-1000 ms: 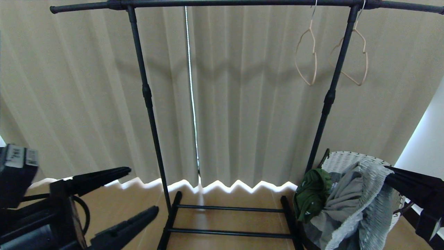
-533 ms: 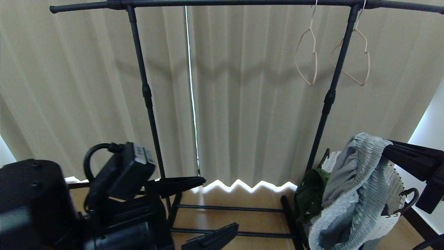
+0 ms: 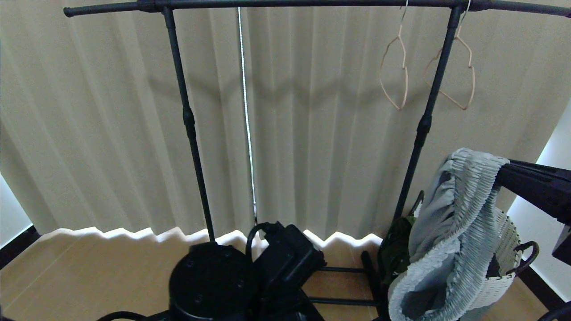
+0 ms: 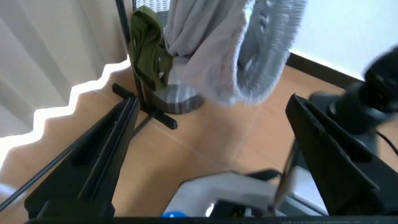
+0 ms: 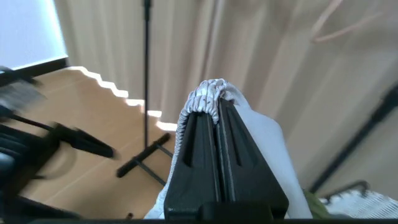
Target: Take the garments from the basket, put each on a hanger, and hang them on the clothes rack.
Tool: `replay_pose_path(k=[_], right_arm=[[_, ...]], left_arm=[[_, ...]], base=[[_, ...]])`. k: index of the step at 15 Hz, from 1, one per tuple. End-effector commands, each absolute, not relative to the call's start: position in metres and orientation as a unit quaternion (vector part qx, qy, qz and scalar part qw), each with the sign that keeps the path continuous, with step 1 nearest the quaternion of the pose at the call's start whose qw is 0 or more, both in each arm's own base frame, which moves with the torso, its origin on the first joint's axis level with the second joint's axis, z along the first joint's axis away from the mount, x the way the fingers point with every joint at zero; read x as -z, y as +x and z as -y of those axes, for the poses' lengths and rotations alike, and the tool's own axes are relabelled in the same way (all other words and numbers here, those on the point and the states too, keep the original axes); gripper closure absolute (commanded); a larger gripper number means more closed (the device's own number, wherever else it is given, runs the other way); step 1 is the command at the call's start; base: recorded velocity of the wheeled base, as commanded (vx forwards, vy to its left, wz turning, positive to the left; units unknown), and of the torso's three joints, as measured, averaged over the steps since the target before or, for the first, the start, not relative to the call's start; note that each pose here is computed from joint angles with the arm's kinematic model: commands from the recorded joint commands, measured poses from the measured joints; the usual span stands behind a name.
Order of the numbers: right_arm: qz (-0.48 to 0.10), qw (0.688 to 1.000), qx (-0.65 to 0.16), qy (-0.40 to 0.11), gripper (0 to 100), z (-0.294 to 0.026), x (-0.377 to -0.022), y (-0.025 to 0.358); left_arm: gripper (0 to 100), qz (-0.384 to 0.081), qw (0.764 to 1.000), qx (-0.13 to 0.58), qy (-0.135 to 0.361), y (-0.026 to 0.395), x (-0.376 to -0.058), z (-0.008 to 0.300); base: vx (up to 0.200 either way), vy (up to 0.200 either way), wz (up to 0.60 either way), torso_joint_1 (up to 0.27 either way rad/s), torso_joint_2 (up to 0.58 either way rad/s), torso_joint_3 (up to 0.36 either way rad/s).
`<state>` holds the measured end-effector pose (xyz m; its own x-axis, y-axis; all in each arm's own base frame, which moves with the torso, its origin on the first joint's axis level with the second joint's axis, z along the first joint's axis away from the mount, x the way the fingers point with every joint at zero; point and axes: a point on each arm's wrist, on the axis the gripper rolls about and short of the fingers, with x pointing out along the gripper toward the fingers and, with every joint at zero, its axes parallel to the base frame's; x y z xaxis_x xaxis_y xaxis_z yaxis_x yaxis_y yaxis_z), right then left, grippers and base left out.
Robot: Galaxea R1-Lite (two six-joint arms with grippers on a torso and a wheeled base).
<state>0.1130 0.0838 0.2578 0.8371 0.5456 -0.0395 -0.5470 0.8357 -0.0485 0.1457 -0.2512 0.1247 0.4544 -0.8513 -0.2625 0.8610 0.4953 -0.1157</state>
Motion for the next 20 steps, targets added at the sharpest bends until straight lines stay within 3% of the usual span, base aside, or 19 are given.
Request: replay_pose_path(k=[1, 4, 6, 8, 15, 16, 20], right_arm=[[-0.01, 0.953, -0.301, -0.028, 100, -0.087, -0.259, 0.111], [-0.005, 0.948, -0.318, -0.021, 100, -0.086, -0.261, 0.109], [0.007, 0.948, -0.318, -0.015, 100, -0.083, -0.265, 0.105], [0.014, 0.947, -0.319, -0.013, 100, -0.08, -0.268, 0.102], [0.015, 0.948, -0.319, -0.012, 100, -0.08, -0.268, 0.101], [0.016, 0.948, -0.318, -0.013, 100, -0.08, -0.268, 0.101], [0.013, 0.948, -0.318, -0.013, 100, -0.08, -0.267, 0.101]], left_arm=[[0, -0.16, 0.844, 0.51, 0.029, 0.145, -0.106, 0.276], [0, -0.157, 0.84, 0.52, 0.007, 0.148, -0.105, 0.303], [0, -0.16, 0.869, 0.468, 0.016, 0.16, -0.098, 0.316], [0, -0.191, 0.892, 0.407, 0.048, 0.165, -0.089, 0.319], [0, -0.207, 0.896, 0.392, 0.04, 0.167, -0.085, 0.314], [100, -0.209, 0.896, 0.391, 0.036, 0.167, -0.085, 0.314], [100, -0.196, 0.897, 0.394, 0.035, 0.169, -0.087, 0.315]], base=[[0.0, 0.0, 0.0, 0.0, 0.0, 0.0], [0.0, 0.0, 0.0, 0.0, 0.0, 0.0], [0.0, 0.0, 0.0, 0.0, 0.0, 0.0], [0.0, 0.0, 0.0, 0.0, 0.0, 0.0], [0.0, 0.0, 0.0, 0.0, 0.0, 0.0], [0.0, 0.0, 0.0, 0.0, 0.0, 0.0], [0.0, 0.0, 0.0, 0.0, 0.0, 0.0]])
